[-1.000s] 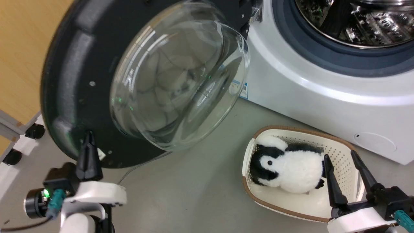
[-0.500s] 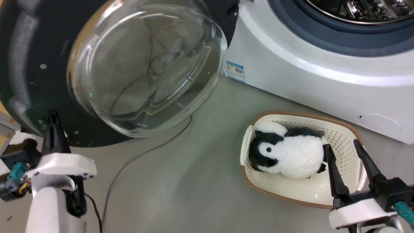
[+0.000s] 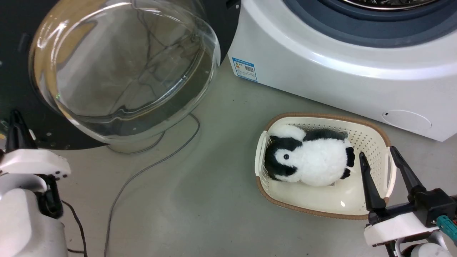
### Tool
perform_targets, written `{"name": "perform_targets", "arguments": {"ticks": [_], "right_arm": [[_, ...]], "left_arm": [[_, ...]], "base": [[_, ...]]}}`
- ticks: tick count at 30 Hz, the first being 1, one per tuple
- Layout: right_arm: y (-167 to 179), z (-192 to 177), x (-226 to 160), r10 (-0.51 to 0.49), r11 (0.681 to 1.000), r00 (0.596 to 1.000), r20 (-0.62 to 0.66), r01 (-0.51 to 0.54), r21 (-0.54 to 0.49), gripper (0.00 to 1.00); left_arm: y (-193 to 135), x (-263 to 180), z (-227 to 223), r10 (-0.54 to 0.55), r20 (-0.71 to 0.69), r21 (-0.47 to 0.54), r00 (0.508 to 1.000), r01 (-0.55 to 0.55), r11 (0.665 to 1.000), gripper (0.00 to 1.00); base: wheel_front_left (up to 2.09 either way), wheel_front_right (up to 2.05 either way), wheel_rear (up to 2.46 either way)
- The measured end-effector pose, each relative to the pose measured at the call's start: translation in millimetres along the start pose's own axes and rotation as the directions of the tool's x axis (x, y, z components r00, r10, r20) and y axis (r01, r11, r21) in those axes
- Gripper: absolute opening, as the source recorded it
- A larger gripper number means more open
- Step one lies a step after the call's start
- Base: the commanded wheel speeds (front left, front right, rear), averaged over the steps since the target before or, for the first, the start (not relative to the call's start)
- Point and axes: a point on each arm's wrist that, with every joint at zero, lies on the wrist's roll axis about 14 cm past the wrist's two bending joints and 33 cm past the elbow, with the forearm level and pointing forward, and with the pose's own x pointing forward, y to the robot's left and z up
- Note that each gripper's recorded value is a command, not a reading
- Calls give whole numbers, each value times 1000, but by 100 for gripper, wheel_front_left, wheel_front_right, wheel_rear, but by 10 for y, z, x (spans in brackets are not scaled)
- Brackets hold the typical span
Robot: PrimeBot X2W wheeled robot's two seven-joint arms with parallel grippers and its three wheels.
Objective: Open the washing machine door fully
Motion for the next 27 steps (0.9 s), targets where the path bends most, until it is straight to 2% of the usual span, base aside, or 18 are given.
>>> {"name": "perform_targets", "arguments": {"ticks": [7, 13, 23, 27], "right_arm": [[-77, -47, -11, -13, 1000, 1000, -10, 13, -7, 100], [-154, 57, -11, -39, 999, 999, 16, 39, -19, 100], [-82, 478, -144, -54, 997, 994, 96, 58, -41, 100], [-99, 659, -234, -71, 997, 988, 135, 76, -34, 100]], "left_arm": [[1, 134, 35, 11, 3, -6, 1000, -11, 1000, 0], [-53, 115, 47, -4, 11, -17, 1000, 4, 1000, 0], [68, -157, 322, -38, 109, -56, 993, 45, 997, 0], [0, -277, 456, -82, 161, -68, 984, 93, 993, 0]], "base": [[0, 0, 0], [0, 0, 0], [0, 0, 0], [0, 0, 0]]}}
